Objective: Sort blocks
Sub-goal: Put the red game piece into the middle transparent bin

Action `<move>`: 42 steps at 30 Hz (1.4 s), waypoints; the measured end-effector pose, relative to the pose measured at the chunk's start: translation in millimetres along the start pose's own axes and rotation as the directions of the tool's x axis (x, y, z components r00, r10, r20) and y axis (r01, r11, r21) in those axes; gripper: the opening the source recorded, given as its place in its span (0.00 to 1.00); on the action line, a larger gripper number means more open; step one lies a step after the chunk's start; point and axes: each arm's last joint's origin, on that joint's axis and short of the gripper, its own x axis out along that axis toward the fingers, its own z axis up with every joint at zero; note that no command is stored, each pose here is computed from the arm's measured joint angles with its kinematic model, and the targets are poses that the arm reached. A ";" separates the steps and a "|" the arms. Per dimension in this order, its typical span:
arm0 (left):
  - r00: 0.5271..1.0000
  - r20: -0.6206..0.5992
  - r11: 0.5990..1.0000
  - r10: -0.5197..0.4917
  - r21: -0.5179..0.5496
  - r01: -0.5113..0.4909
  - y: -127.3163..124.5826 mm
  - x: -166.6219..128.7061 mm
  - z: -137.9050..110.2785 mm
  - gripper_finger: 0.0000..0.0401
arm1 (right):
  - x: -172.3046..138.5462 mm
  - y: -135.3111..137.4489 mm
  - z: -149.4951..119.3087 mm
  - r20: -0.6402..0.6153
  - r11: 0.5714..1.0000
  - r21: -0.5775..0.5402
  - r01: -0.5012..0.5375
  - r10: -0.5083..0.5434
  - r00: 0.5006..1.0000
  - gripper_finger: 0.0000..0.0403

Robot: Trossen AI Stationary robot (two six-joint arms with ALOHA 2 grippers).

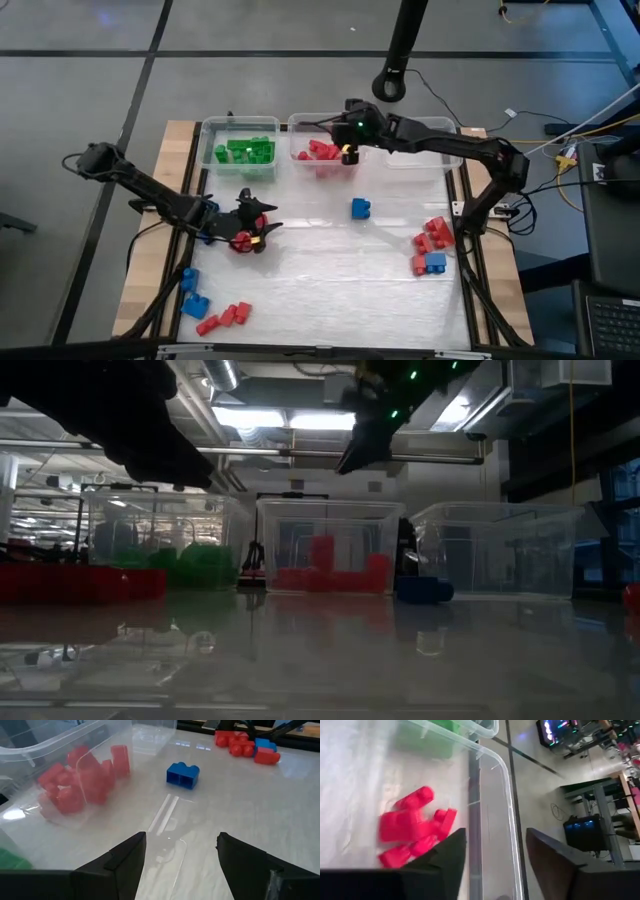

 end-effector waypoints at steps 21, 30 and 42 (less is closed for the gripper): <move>0.961 -0.274 0.998 0.034 0.055 -0.020 11.2 -0.4 11.1 0.57 | -132.3 202.2 -6.7 0.247 0.923 -0.118 -0.367 0.385 0.889 0.60; 0.853 -0.517 0.994 0.073 0.104 -0.022 35.7 1.6 -2.8 0.57 | -134.0 294.3 -45.7 0.563 0.956 0.020 -0.294 0.233 0.793 0.60; 0.837 -0.546 0.998 0.031 0.065 0.006 45.3 8.0 -40.2 0.57 | -99.4 347.5 -65.3 0.523 0.971 0.029 -0.239 0.189 0.831 0.60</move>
